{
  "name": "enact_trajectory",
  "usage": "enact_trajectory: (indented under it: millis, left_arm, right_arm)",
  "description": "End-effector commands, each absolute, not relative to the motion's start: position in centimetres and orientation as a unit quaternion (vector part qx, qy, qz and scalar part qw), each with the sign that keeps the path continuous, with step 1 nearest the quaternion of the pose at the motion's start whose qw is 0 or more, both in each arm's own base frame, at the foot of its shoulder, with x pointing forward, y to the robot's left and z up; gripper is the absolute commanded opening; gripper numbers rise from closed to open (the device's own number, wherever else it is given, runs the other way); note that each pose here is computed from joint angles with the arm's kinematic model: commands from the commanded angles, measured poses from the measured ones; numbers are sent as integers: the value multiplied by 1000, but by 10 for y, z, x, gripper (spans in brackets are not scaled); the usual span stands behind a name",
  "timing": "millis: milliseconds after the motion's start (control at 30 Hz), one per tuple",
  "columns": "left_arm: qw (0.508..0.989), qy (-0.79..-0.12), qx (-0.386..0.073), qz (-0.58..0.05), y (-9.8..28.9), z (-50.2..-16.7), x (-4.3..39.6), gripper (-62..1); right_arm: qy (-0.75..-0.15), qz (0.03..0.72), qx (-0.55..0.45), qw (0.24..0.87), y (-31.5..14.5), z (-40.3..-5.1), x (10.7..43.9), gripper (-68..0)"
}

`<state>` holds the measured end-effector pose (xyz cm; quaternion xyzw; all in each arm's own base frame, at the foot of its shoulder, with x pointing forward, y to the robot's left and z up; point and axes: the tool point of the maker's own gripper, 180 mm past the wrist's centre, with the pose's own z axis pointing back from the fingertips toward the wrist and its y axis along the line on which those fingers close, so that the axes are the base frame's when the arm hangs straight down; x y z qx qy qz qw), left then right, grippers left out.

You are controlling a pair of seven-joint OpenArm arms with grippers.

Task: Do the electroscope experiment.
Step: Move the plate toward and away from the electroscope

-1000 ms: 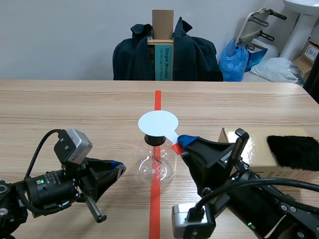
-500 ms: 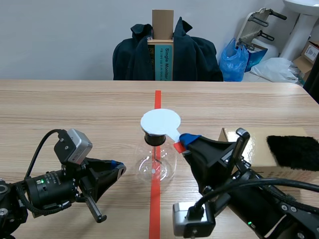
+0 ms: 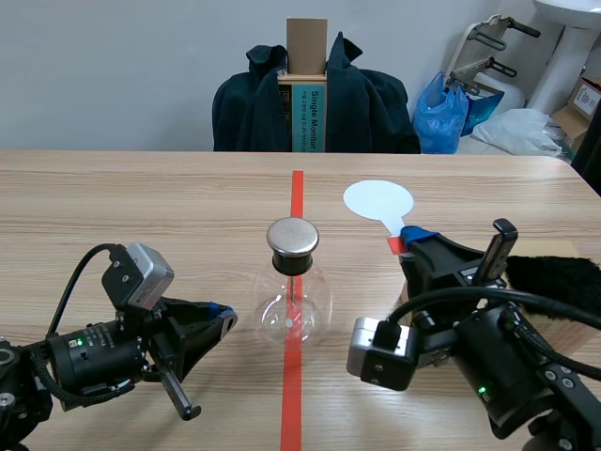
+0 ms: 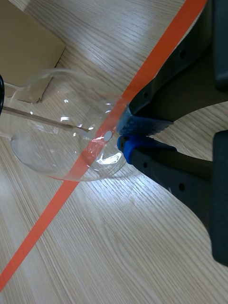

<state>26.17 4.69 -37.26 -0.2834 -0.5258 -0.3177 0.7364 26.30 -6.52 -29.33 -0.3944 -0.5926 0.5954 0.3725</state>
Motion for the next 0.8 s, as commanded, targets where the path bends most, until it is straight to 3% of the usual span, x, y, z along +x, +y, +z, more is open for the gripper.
enact_trajectory:
  millis: [0, 333, 767]
  left_arm:
    - [725, -541, -288, -315, 46, -362, 266, -580]
    - [725, -541, -288, -315, 46, -362, 266, -580]
    - [725, -541, -288, -315, 46, -362, 266, -580]
  right_arm:
    - [-600, 580, -410, 369, -69, -280, 269, -667]
    - [-597, 578, -414, 372, -71, -280, 270, -667]
    - [-648, 618, -345, 280, -30, -276, 246, -667]
